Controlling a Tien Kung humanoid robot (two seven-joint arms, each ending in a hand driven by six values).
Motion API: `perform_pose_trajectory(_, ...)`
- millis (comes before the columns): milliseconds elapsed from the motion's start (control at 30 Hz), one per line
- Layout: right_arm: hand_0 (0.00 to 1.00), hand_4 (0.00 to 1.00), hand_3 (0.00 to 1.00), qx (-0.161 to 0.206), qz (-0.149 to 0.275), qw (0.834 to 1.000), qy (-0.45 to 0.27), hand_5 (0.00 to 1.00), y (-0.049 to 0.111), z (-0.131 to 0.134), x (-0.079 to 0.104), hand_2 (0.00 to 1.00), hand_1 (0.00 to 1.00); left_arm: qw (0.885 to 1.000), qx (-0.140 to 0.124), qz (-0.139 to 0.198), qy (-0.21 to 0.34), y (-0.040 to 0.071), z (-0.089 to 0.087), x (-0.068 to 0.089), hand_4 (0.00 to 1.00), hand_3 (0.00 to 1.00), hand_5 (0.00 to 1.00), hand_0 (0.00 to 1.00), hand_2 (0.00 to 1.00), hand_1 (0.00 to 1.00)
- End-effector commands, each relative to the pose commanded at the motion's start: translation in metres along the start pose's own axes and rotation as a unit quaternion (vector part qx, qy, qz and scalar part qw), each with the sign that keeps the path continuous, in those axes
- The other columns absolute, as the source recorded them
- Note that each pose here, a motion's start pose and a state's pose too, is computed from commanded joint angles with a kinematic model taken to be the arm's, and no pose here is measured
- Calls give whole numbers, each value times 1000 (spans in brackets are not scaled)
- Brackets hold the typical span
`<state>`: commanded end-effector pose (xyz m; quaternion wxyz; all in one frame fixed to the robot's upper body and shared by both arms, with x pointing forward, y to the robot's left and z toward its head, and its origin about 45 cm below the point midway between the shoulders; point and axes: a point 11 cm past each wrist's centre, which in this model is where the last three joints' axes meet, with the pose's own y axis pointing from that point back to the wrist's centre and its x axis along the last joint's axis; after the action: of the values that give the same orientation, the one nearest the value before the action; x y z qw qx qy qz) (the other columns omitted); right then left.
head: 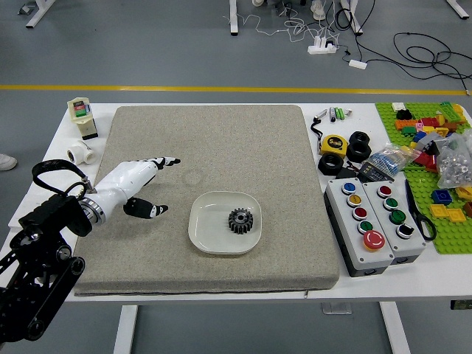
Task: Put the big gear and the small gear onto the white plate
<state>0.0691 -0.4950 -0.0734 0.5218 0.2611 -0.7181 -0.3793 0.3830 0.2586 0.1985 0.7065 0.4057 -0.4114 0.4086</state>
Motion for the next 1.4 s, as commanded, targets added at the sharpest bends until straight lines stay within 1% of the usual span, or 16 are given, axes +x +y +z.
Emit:
perform_pose_trajectory(33,606,767,566,0,0,1000,0,714,0,0,0,699,610,1000,4,-6,-1,2,-4,-1,745,903,2,628,829,745)
perform_pose_trajectory(67,605,767,566,-1,0,1000,0,714,0,1,0,699,610,1000,7,-11,-2,3,-6,-2,705,897,2,547,778,705)
perform_pose_trajectory(200,605,767,566,-1,0,1000,0,714,0,2,0,699,610,999,20,-26,3,6,-16,-8,705,897,2,547,778,705)
perform_pose_trajectory(267,605,767,565,-2,0,1000,2,714,0,2,0,699,610,999,27,-28,7,6,-21,-10,672,877,2,498,754,682)
perform_pose_trajectory(433,605,767,565,-4,0,1000,4,714,0,5,-1,699,610,998,45,-31,20,7,-30,-16,672,877,2,498,754,682)
perform_pose_trajectory(467,605,766,566,-5,0,1000,5,715,0,5,-1,699,610,998,50,-32,23,7,-32,-18,447,837,2,350,630,526)
perform_pose_trajectory(633,605,766,566,-6,1,1000,6,715,-1,7,0,699,610,997,63,-35,27,10,-39,-20,447,837,2,350,630,526)
perform_pose_trajectory(667,606,767,568,-6,1,1000,7,713,-1,7,0,699,610,997,67,-31,27,10,-40,-19,140,603,2,292,451,364)
perform_pose_trajectory(833,606,767,568,-6,1,1000,8,713,-1,7,0,699,610,996,80,-25,27,11,-45,-16,140,603,2,292,451,364)
perform_pose_trajectory(867,606,766,568,-6,1,1000,8,714,-1,7,0,699,610,996,81,-26,27,11,-46,-17,151,458,2,229,338,250)
perform_pose_trajectory(1033,606,766,568,-5,1,1000,6,714,-1,7,0,699,610,996,85,-29,28,12,-48,-17,151,458,2,229,338,250)
perform_pose_trajectory(1067,606,767,568,-5,1,1000,5,714,-1,6,0,699,610,996,83,-27,27,12,-46,-16,69,397,2,219,300,222)
perform_pose_trajectory(1133,606,767,568,-5,1,1000,5,714,-1,6,0,699,610,996,81,-25,26,12,-45,-15,69,397,2,219,300,222)
perform_pose_trajectory(1233,606,767,568,-5,0,1000,5,714,-1,6,0,699,610,997,68,-13,21,11,-37,-9,69,397,2,219,300,222)
perform_pose_trajectory(1267,606,766,568,-5,0,1000,5,714,-1,6,0,699,610,998,66,-11,20,11,-35,-8,13,393,2,225,286,210)
perform_pose_trajectory(1400,606,766,568,-4,0,1000,4,714,-1,5,0,699,610,999,38,20,7,9,-16,6,13,393,2,225,286,210)
